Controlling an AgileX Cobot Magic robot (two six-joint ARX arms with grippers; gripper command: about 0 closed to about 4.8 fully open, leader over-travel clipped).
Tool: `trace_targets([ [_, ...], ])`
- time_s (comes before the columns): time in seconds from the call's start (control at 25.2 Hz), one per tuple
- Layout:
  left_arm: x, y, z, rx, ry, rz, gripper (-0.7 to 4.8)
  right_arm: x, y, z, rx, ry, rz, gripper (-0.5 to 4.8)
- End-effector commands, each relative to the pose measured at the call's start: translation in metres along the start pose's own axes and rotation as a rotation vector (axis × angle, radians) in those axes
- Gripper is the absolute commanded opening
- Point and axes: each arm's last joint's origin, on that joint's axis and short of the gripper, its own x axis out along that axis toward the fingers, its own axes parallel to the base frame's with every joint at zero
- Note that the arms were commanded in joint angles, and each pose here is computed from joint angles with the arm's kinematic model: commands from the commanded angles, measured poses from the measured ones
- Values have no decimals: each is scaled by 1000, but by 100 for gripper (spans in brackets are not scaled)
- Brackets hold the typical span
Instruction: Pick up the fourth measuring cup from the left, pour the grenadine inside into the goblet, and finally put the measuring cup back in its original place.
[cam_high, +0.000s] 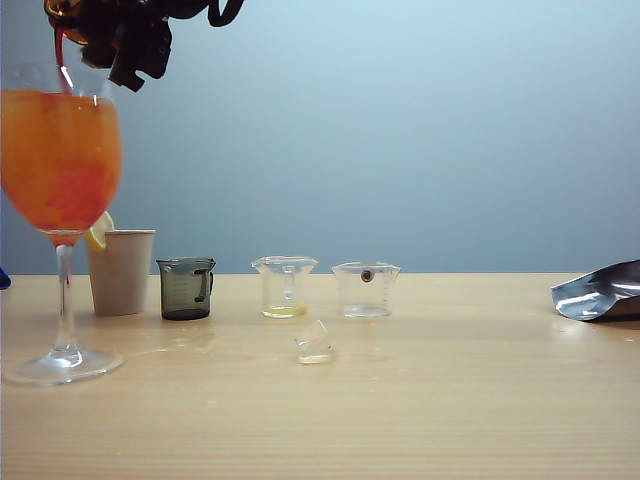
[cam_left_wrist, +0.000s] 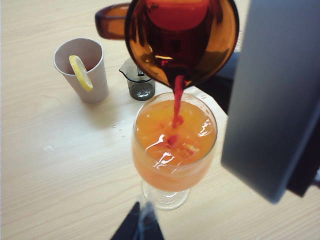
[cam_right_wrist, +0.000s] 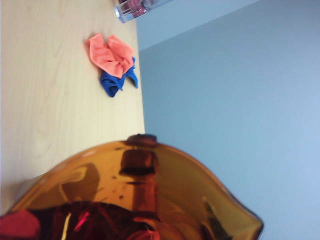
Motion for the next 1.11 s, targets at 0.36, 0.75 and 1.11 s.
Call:
trace_targets([
  [0.36, -1, 0, 1, 7, -8, 0, -5, -3, -10, 5, -18, -27, -70, 138],
  [0.75, -1, 0, 1, 26, -8, 1, -5, -3, -10, 6, -67, -26, -70, 138],
  [1.11, -1, 0, 1, 25, -8, 1, -5, -3, -11, 5, -118, -26, -76, 138],
])
